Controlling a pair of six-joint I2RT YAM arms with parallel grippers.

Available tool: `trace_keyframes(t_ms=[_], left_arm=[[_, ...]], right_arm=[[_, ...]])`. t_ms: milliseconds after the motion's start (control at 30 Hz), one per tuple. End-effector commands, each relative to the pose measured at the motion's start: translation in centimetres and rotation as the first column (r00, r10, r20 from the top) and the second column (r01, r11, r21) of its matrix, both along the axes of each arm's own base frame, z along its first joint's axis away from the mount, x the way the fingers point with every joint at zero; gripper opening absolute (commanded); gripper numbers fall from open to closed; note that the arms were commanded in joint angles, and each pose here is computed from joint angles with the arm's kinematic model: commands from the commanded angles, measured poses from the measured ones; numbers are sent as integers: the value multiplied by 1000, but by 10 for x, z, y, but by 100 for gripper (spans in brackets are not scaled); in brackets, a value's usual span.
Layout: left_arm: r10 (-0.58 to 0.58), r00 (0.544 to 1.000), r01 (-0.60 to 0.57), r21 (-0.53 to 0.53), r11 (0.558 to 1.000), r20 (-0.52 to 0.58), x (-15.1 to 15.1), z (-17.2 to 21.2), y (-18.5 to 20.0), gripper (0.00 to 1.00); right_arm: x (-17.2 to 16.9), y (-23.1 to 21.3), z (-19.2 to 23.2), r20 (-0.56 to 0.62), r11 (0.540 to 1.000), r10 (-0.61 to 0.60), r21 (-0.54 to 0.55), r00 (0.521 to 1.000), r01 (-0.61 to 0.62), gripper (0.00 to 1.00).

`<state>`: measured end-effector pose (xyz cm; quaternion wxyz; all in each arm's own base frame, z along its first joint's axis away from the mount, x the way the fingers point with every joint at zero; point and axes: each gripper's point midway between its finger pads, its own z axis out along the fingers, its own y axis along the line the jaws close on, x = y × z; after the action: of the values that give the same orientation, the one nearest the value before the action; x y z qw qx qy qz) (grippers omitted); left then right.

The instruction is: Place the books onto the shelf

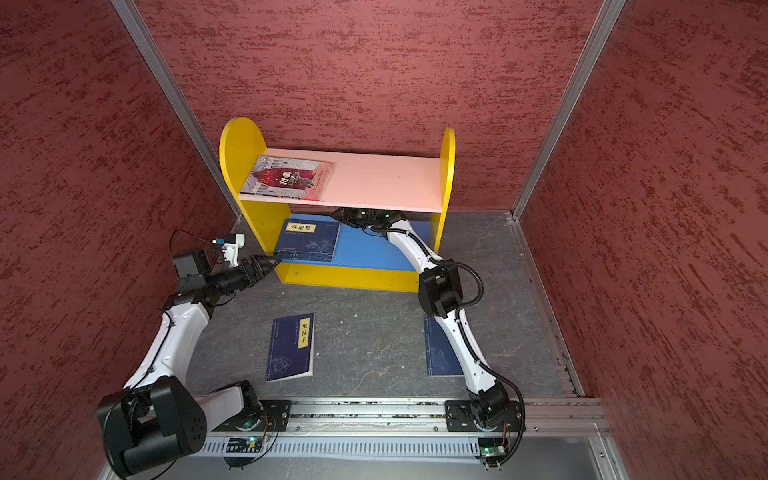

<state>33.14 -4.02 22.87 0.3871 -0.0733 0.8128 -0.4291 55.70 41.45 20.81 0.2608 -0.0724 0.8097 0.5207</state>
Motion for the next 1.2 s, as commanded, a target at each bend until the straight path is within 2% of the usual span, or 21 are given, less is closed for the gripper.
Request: trace_keyframes(t_ms=[0, 1167], left_arm=[[-24, 1000, 24, -12, 1000, 5, 0, -1, -4, 70], [-19, 1000, 19, -23, 1000, 4, 3, 1, -4, 70]], right_arm=[[1, -1, 7, 26, 1000, 24, 11, 999, -24, 32], [-18, 1, 10, -9, 995, 102, 6, 995, -102, 26]])
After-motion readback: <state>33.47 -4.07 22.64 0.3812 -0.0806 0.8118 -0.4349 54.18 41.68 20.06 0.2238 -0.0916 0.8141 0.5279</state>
